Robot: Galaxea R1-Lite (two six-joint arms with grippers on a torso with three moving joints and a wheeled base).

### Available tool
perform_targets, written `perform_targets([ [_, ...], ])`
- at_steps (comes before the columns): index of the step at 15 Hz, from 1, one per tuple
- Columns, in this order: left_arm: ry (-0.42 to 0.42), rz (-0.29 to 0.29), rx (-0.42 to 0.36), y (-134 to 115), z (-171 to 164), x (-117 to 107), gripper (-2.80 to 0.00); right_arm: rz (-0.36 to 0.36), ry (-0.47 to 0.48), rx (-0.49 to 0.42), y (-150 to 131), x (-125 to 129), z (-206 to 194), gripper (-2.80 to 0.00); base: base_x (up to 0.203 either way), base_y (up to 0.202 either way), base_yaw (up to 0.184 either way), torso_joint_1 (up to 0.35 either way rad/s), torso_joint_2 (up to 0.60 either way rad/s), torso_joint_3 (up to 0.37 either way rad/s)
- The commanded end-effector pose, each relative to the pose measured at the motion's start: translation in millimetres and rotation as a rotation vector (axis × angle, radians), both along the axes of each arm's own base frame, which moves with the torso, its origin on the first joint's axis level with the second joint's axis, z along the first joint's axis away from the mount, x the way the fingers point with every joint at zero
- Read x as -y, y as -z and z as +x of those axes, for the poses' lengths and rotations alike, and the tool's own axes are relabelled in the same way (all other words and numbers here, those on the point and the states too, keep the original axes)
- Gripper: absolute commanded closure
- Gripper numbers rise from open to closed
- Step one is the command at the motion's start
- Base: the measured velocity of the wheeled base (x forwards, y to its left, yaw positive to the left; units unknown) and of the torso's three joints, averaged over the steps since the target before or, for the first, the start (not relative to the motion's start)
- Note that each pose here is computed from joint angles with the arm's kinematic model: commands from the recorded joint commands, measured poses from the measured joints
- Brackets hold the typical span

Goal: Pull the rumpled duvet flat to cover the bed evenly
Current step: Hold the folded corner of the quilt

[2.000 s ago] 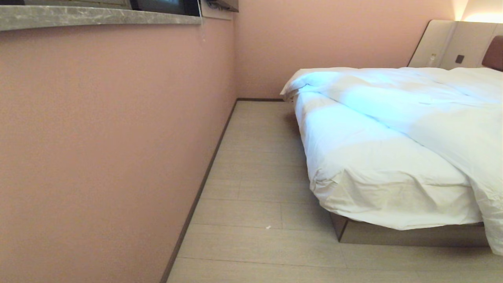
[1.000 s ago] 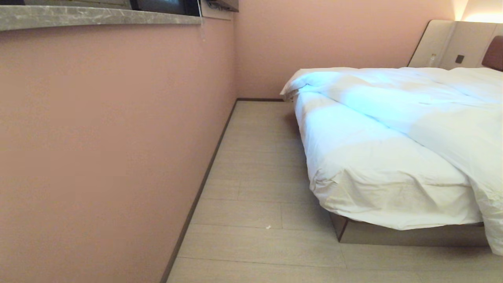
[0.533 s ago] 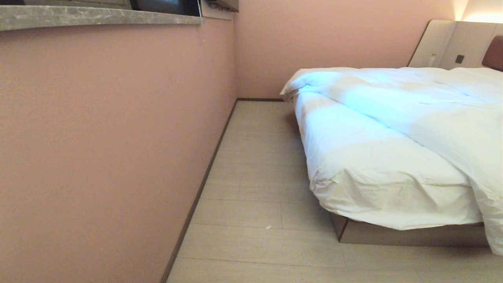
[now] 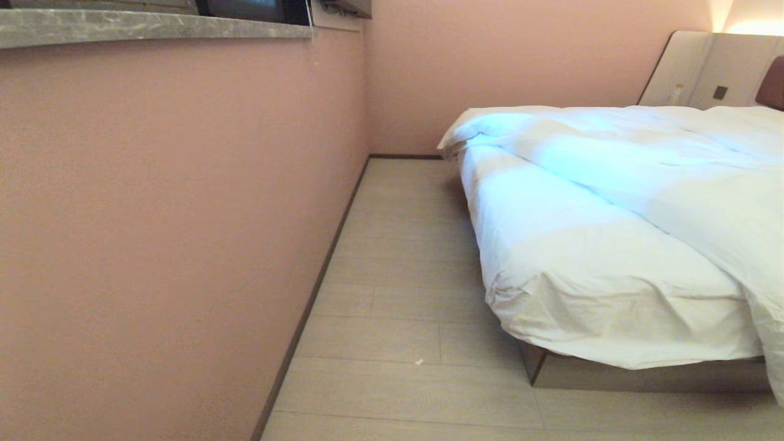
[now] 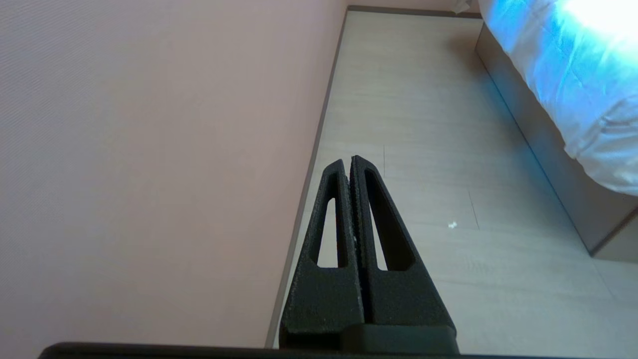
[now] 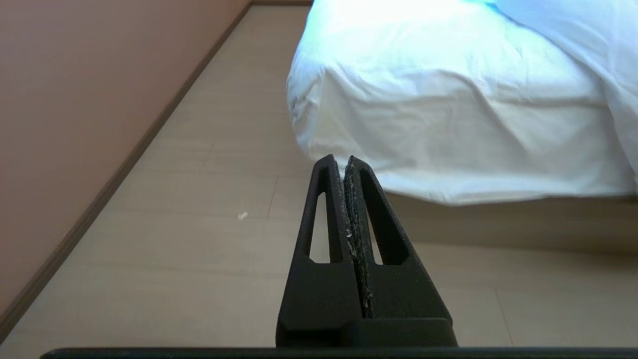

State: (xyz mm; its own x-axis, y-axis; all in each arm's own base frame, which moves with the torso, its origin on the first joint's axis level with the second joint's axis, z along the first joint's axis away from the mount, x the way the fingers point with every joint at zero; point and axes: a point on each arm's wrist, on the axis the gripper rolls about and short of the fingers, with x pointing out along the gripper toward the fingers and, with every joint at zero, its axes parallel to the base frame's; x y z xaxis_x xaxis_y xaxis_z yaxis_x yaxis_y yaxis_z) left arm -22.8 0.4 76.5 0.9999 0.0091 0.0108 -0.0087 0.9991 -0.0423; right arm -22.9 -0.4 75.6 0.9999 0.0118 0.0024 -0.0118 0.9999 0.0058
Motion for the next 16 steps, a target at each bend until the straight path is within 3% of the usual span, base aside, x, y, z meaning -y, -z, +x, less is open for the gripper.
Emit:
perform_targets([
  [1, 0.0, -0.001, 0.0, 0.0, 0.0, 0.0, 0.0, 0.0, 0.0, -0.001, -0.1, 0.0, 0.1, 0.0, 0.204, 0.0, -0.002, -0.001, 0.0, 0.002],
  [10, 0.0, -0.007, 0.0, 0.0, 0.0, 0.0, 0.0, 0.0, 0.0, -0.001, -0.1, 0.0, 0.1, 0.0, 0.184, 0.0, 0.002, 0.005, 0.0, 0.002],
  [16, 0.0, -0.004, 0.0, 0.0, 0.0, 0.0, 0.0, 0.0, 0.0, -0.001, -0.1, 0.0, 0.1, 0.0, 0.0, 0.0, 0.0, 0.0, 0.0, 0.0],
])
